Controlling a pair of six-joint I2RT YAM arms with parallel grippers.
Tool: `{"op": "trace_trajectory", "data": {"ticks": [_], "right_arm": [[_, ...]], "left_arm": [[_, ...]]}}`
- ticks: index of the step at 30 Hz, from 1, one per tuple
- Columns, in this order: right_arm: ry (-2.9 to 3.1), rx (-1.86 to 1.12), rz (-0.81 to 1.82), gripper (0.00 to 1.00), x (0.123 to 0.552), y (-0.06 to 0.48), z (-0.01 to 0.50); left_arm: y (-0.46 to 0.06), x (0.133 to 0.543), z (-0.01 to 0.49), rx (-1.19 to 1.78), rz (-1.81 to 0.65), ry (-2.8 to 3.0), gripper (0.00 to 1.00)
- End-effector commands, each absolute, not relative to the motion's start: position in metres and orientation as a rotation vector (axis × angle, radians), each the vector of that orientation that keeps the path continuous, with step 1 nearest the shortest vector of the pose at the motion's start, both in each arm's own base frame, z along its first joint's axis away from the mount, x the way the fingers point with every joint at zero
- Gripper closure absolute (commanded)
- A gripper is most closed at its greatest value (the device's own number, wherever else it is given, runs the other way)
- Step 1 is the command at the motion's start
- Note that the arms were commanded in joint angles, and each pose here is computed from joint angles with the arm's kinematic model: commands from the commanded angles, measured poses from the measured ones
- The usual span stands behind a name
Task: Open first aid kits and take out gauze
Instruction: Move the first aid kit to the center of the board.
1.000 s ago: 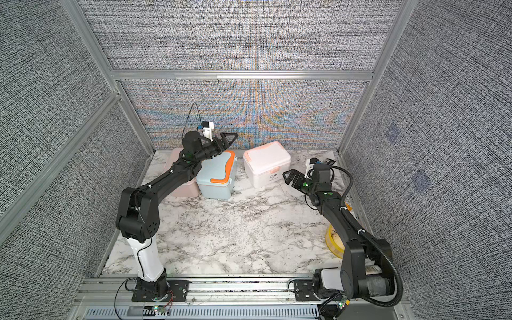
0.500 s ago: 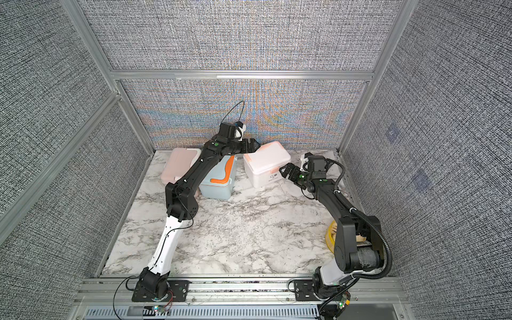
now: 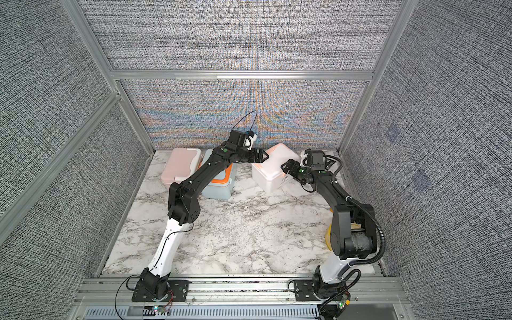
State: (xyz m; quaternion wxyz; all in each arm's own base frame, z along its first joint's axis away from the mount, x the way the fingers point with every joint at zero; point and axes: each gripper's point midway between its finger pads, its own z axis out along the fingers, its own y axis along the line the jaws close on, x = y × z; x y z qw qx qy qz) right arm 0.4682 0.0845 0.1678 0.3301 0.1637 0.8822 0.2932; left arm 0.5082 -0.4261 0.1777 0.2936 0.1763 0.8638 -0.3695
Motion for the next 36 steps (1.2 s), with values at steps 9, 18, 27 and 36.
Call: {"op": "trace_trajectory", "data": {"ticks": [9,18,27,36], "right_arm": [[2.302,0.530,0.823,0.04,0.487,0.047,0.155],[2.375,0.414,1.041,0.11,0.506,0.083,0.139],[2.368,0.226,1.135,0.17,0.466,0.127,0.177],[2.430,0.087,1.220,0.18,0.391,0.177,0.167]], "left_arm": [[-0.435,0.492,0.209,0.472,-0.979,2.260,0.00],[-0.466,0.493,0.168,0.497,-1.133,2.319,0.00],[-0.468,0.430,0.194,0.563,-1.188,2.300,0.01],[-0.452,0.354,0.195,0.556,-1.202,2.305,0.01]]}}
